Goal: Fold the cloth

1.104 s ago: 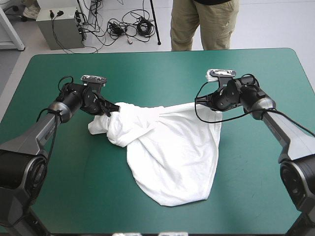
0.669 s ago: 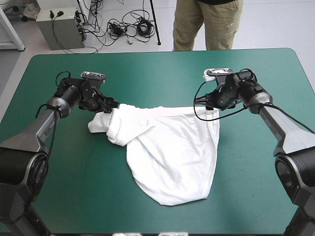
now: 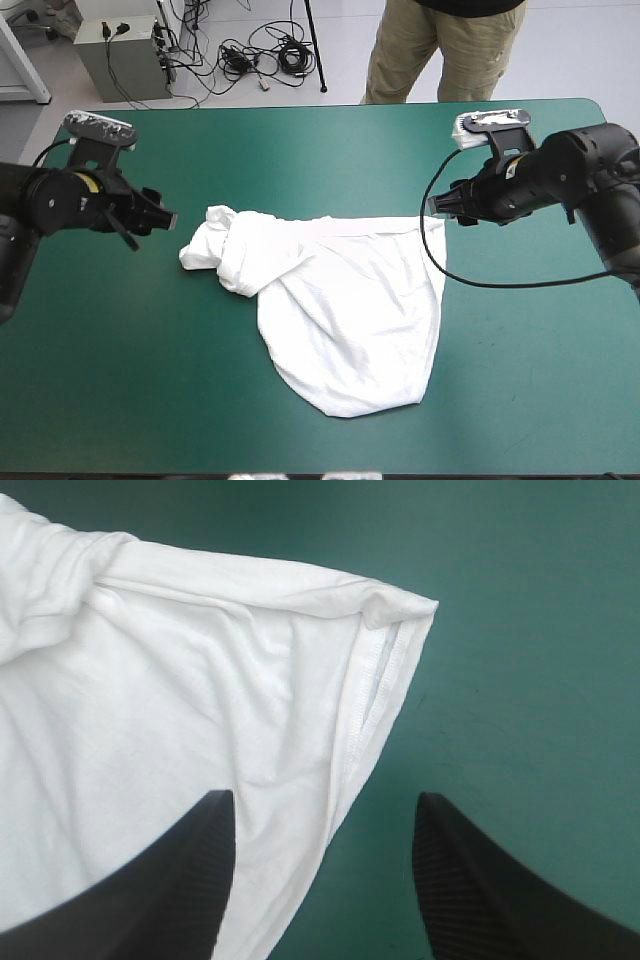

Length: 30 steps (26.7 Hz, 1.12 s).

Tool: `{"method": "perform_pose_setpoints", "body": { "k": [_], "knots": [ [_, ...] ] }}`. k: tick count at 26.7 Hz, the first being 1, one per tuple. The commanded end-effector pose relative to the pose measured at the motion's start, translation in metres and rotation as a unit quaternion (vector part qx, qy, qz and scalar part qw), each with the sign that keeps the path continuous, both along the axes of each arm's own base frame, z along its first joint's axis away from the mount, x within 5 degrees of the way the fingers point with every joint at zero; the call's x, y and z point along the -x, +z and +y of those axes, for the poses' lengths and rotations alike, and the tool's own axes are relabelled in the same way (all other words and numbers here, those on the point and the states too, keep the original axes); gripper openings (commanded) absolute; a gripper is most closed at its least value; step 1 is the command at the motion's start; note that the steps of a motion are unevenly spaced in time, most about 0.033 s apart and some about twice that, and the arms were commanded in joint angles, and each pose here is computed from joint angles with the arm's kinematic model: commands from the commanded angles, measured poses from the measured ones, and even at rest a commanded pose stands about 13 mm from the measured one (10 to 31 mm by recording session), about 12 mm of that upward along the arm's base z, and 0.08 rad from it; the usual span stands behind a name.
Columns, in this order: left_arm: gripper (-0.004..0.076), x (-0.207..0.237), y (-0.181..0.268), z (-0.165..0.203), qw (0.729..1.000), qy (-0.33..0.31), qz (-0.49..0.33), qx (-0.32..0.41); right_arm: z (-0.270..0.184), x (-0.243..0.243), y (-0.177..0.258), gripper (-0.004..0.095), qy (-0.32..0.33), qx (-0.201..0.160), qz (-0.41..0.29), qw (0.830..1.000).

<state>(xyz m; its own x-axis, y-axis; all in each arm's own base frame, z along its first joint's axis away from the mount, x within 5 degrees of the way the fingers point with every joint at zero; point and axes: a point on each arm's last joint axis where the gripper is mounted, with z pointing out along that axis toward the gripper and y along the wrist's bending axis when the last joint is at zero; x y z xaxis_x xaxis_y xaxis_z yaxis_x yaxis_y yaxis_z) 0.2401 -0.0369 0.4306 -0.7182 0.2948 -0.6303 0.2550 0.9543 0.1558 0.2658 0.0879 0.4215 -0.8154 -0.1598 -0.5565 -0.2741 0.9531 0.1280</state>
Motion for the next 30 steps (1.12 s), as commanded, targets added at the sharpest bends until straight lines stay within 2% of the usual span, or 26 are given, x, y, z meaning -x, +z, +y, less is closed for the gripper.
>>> {"method": "perform_pose_setpoints", "body": {
  "k": [1, 5, 11, 15, 20, 22, 28, 30],
  "knots": [
    [0.0472, 0.032, 0.001, 0.005, 1.000, 0.003, -0.023, 0.010, -0.008, 0.027, 0.032, 0.0513, 0.001, -0.021, -0.054, 0.998],
    [0.0472, 0.029, -0.027, 0.003, 1.000, 0.003, 0.012, 0.013, -0.008, 0.030, 0.034, 0.0513, 0.001, -0.023, -0.058, 0.998],
    [0.0472, 0.032, -0.029, -0.017, 0.992, -0.053, 0.043, 0.106, -0.007, 0.025, 0.031, 0.0513, 0.000, -0.022, -0.050, 0.998],
    [0.0466, 0.038, -0.032, -0.019, 0.990, -0.065, 0.078, 0.099, -0.006, 0.022, 0.028, 0.0513, 0.000, -0.020, -0.046, 0.999],
    [0.0409, 0.044, -0.042, -0.041, 0.986, -0.106, 0.092, 0.086, -0.005, 0.017, 0.024, 0.0505, -0.003, -0.016, -0.039, 0.999],
    [0.0409, 0.044, -0.044, -0.042, 0.988, -0.101, 0.090, 0.069, -0.005, 0.015, 0.023, 0.0486, -0.003, -0.016, -0.036, 0.999],
    [0.0410, 0.029, -0.043, -0.021, 0.999, -0.004, 0.036, -0.013, -0.004, 0.015, 0.022, 0.0445, -0.002, -0.018, -0.034, 0.999],
    [0.0411, 0.018, -0.048, -0.019, 0.999, 0.007, 0.037, -0.032, -0.004, 0.015, 0.022, 0.0445, -0.002, -0.018, -0.034, 0.999]
  ]
}}
